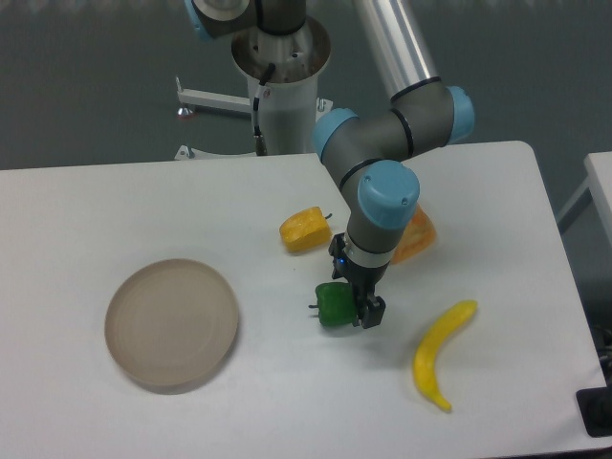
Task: Pick up the green pepper from the table
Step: 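Close the gripper on the green pepper and lift it, then raise the held green pepper up off the table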
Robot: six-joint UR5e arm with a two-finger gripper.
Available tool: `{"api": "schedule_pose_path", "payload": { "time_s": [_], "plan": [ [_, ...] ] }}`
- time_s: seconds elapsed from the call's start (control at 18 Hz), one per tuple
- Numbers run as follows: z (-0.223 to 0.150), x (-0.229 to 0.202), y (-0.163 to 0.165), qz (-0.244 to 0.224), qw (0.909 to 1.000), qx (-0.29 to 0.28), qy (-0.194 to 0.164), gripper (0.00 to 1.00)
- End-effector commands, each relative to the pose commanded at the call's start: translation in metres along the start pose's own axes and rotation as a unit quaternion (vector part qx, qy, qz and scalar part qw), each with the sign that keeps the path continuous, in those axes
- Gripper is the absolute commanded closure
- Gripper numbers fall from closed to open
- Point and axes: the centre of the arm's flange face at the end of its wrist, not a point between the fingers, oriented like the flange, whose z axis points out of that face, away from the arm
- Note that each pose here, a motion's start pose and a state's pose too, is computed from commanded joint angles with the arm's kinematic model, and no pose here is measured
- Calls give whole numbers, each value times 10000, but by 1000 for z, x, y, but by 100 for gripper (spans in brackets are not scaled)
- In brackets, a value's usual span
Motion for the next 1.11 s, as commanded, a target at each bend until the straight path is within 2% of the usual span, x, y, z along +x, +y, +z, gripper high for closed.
{"api": "schedule_pose_path", "payload": {
  "time_s": [0.11, 0.28, 0.33, 0.39, 0.5, 0.61, 0.94, 1.11],
  "plan": [
    [12, 0, -11, 29, 10000, -1, 74, 1],
    [7, -2, -13, 64, 10000, 5, 45, 44],
    [1, -3, -12, 86, 10000, 2, -1, 63],
    [-4, -4, -10, 84, 10000, -1, -43, 76],
    [-27, -2, -10, -12, 9998, -24, -174, 78],
    [-46, 4, 0, -141, 9999, -14, -83, 76],
    [-133, 18, 59, -621, 9980, -34, -142, 73],
    [-156, 20, 65, -714, 9974, -22, 21, 73]
  ]
}}
